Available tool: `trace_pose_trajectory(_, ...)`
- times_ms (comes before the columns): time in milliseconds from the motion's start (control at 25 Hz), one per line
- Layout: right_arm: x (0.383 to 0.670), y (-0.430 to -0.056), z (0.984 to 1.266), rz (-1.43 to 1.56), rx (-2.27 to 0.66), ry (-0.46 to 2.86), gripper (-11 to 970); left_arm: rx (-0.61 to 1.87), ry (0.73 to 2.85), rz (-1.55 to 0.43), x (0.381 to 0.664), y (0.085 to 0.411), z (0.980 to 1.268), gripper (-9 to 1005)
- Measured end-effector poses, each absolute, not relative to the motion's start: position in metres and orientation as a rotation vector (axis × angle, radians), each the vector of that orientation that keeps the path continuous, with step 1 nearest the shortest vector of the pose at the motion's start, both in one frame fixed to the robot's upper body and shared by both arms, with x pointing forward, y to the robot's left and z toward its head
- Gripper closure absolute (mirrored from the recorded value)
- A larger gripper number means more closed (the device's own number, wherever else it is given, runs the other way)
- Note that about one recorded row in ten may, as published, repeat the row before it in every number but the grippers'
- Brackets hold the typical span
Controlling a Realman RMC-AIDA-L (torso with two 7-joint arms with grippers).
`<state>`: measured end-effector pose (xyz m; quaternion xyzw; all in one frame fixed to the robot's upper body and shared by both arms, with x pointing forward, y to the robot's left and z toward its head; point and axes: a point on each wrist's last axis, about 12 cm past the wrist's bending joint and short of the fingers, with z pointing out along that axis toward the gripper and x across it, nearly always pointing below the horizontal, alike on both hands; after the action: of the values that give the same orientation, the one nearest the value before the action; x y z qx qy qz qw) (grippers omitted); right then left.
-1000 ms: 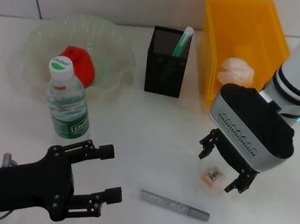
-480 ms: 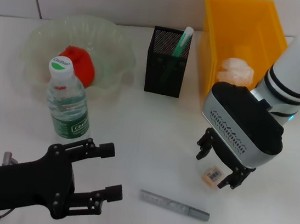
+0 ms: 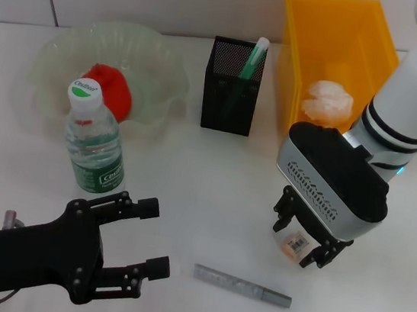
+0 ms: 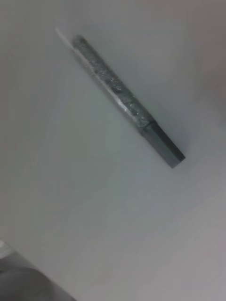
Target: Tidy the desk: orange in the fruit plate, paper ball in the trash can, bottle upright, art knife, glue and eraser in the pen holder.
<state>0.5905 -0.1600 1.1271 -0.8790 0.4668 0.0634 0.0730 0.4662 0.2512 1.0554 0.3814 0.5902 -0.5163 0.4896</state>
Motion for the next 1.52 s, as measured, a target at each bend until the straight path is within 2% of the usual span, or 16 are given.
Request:
trace_pose_trajectory(240,0.589,-0.158,1.123,0.177,-2.645,1.416,352,0.928,1.434,-1.256,0.466,0.251,1.055,183)
trace_pose_trajectory(640,0.588,-0.157,1.121,0.191,-2.645,1.452,516,0.93,1.434,-1.259,0.466,0.25,1.055,183)
trace_pose_trajectory(880,0.588,-0.157,1.123,0.193,-2.639,1.471,569,0.93,1.434,-1.259,0.466,0.25,1.055,183)
trace_pose_trajectory(1040,0.59,-0.156,1.128,0.182,-2.601,1.497,675,0.93,1.433,-1.259,0.466,0.25,1.055,183)
trace_pose_trajectory(1080,0.591,-0.156,1.13,0.17,-2.581,1.506,702,0.931,1.433,-1.259,0.466,0.25,1.055,183)
trace_pose_trajectory(1280,0.603,-0.152,1.156,0.124,-2.34,1.597,703,0.937,1.427,-1.261,0.467,0.249,1.056,183)
trace_pose_trajectory(1520,0.627,-0.152,1.214,0.129,-1.78,1.755,703,0.947,1.422,-1.269,0.467,0.25,1.057,183)
